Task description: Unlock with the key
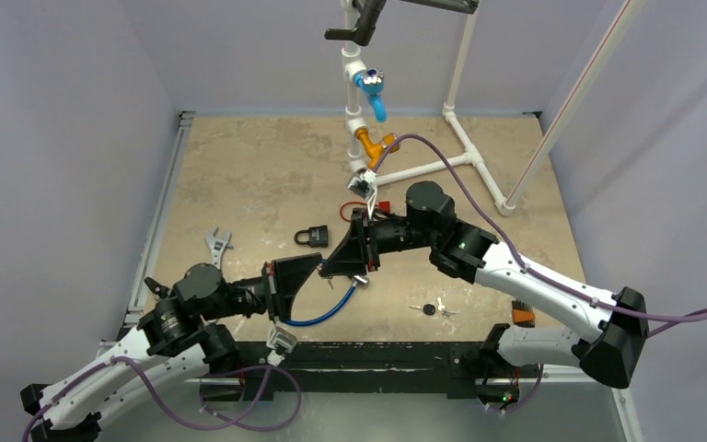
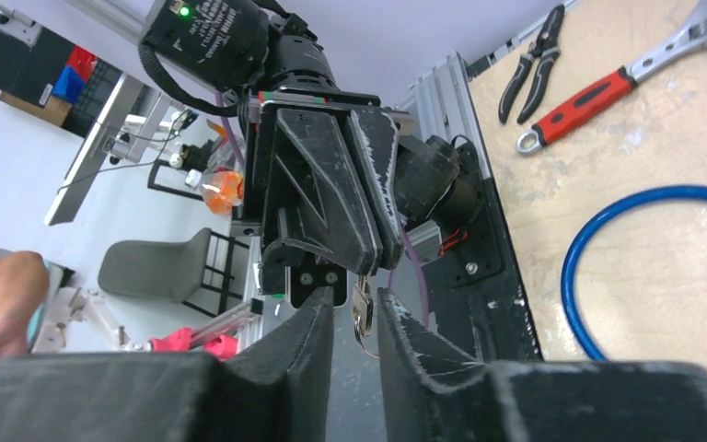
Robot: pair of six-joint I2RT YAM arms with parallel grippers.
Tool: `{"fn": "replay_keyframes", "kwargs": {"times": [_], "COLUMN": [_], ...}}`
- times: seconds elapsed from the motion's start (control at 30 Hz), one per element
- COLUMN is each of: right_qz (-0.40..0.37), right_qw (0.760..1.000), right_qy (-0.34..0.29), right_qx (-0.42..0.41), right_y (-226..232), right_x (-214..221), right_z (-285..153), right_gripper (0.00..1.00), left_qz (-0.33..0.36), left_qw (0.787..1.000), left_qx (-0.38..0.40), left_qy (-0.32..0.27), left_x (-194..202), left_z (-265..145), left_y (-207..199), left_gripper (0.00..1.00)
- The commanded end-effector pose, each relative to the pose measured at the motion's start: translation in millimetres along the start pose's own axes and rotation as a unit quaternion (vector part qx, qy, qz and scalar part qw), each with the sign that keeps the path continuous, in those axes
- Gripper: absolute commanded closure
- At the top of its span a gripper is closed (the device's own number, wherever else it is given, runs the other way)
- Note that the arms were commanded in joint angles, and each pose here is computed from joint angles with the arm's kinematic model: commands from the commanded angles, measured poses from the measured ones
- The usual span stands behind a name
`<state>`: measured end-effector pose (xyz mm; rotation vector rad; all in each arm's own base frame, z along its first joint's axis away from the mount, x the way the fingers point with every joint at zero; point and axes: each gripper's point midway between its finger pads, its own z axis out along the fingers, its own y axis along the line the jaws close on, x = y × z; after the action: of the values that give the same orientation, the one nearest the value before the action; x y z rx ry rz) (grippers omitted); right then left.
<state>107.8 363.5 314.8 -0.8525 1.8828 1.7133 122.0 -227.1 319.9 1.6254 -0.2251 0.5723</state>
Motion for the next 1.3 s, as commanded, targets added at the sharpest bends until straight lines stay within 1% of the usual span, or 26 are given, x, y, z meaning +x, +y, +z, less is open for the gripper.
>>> {"fn": "replay_keyframes", "kwargs": {"times": [0.0,0.03,0.1,0.4,0.47,0.6,0.7,0.73,0.83,0.9,0.93,0.97,1.0,1.03,1.07,1.1,1.13,1.17,1.2,1.27], "right_qz": [-0.021,-0.016,-0.007,0.019,0.021,0.029,0.039,0.042,0.051,0.057,0.061,0.063,0.066,0.064,0.066,0.066,0.070,0.071,0.073,0.074], "right_qw": [0.998,0.998,0.997,0.994,0.994,0.992,0.992,0.992,0.992,0.992,0.991,0.991,0.989,0.987,0.985,0.983,0.979,0.977,0.974,0.969], "right_qy": [-0.048,-0.054,-0.065,-0.081,-0.084,-0.097,-0.106,-0.108,-0.111,-0.111,-0.112,-0.112,-0.109,-0.106,-0.100,-0.098,-0.098,-0.097,-0.098,-0.101], "right_qx": [-0.036,-0.040,-0.051,-0.067,-0.067,-0.071,-0.060,-0.052,-0.017,0.012,0.029,0.049,0.075,0.100,0.122,0.142,0.162,0.175,0.189,0.211], "right_y": [15.9,16.0,16.9,13.9,13.9,15.9,11.4,8.6,-4.2,-15.5,-22.5,-29.0,-37.4,-45.1,-52.1,-58.0,-64.3,-66.9,-69.9,-72.4], "right_x": [-20.3,-20.0,-18.7,-13.9,-14.9,-17.6,-16.8,-16.0,-12.9,-9.1,-7.2,-4.4,0.2,4.7,11.3,16.4,21.6,26.4,30.3,35.6], "right_z": [-0.4,-0.5,-0.9,-0.5,-0.5,-3.3,-9.4,-12.1,-22.7,-32.0,-37.3,-43.7,-48.4,-53.6,-58.5,-63.7,-68.9,-73.9,-78.7,-88.5], "right_gripper": [0.72,0.69,0.69,0.88,0.99,1.00,1.00,1.00,1.00,1.00,1.00,1.00,1.00,1.00,1.00,1.00,1.00,1.00,1.00,1.00], "left_qz": [0.143,0.145,0.151,0.153,0.154,0.152,0.137,0.128,0.075,0.017,-0.039,-0.093,-0.153,-0.220,-0.289,-0.355,-0.406,-0.448,-0.480,-0.516], "left_qw": [0.990,0.989,0.989,0.988,0.988,0.988,0.990,0.991,0.995,0.995,0.992,0.985,0.974,0.956,0.932,0.901,0.870,0.844,0.822,0.793], "left_qx": [-0.003,-0.002,-0.003,-0.005,-0.006,-0.003,0.011,0.017,0.035,0.062,0.078,0.097,0.112,0.136,0.155,0.177,0.213,0.228,0.258,0.295], "left_qy": [0.008,0.010,0.011,0.017,0.018,0.021,0.035,0.039,0.063,0.081,0.096,0.110,0.128,0.141,0.153,0.175,0.183,0.184,0.168,0.135], "left_x": [1.8,2.6,2.8,5.0,5.1,5.5,11.7,13.4,23.0,29.2,33.7,37.0,41.6,41.6,41.3,41.7,36.2,29.9,17.0,-6.5], "left_z": [-0.5,-0.3,0.2,0.6,0.7,1.0,1.0,1.8,1.2,-1.8,-5.0,-8.4,-12.8,-16.3,-19.0,-21.9,-19.2,-20.7,-15.7,-9.3], "left_y": [14.8,14.5,14.5,15.7,15.5,13.2,6.4,3.0,-9.4,-23.6,-33.5,-43.6,-51.0,-62.8,-70.1,-80.2,-95.2,-99.4,-110.7,-127.9], "left_gripper": [1.00,1.00,1.00,1.00,1.00,1.00,1.00,0.93,0.54,0.39,0.30,0.24,0.18,0.14,0.13,0.12,0.11,0.10,0.09,0.07]}}
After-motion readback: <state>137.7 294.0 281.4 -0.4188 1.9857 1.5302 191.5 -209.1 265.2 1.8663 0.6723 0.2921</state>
